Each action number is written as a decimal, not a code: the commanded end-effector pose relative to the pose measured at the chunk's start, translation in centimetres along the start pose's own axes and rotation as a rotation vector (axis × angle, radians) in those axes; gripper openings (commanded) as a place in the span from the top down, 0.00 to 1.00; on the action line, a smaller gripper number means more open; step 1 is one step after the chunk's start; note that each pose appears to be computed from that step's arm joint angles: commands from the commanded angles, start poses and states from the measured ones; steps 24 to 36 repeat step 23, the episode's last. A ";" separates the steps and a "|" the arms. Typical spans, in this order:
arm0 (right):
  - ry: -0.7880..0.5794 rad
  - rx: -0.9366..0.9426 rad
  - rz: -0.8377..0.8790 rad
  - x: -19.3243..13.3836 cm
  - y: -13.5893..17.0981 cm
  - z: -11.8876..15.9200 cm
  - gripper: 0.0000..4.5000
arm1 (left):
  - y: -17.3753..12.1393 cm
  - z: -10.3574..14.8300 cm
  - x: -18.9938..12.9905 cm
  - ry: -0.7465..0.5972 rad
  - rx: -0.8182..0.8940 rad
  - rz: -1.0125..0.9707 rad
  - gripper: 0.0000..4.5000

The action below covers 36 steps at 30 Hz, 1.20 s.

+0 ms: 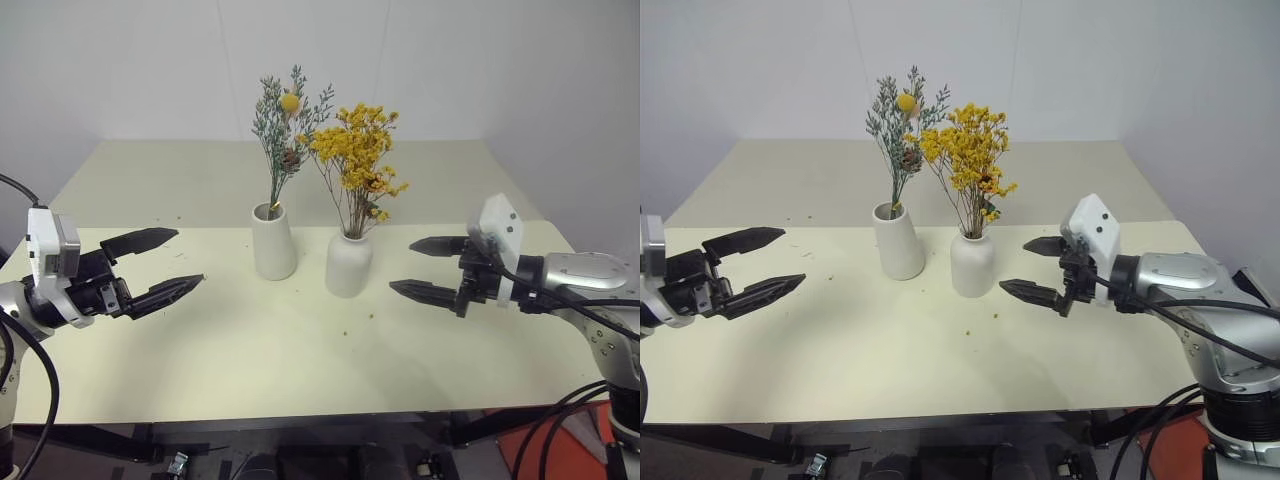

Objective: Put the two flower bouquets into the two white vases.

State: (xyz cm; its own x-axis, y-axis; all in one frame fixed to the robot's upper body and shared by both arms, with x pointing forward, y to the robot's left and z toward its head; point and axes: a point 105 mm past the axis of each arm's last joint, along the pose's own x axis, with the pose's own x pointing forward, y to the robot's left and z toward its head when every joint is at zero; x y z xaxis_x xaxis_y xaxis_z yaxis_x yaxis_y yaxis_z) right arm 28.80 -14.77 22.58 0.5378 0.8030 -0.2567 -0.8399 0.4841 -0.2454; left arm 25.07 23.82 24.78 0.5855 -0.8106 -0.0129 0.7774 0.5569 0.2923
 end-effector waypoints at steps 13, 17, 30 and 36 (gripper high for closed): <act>-0.007 -0.039 -0.044 -1.6 -1.0 0.0 0.00 | -0.3 1.2 -0.3 -0.009 0.042 -0.029 0.01; -0.002 -0.042 -0.051 -1.7 -1.1 -0.1 0.00 | -0.1 1.3 -0.1 -0.014 0.049 -0.033 0.01; 0.002 -0.049 -0.062 -2.0 -1.2 -0.2 0.00 | 0.1 1.3 0.5 -0.032 0.054 -0.043 0.01; 0.002 -0.049 -0.062 -2.0 -1.2 -0.2 0.00 | 0.1 1.3 0.5 -0.032 0.054 -0.043 0.01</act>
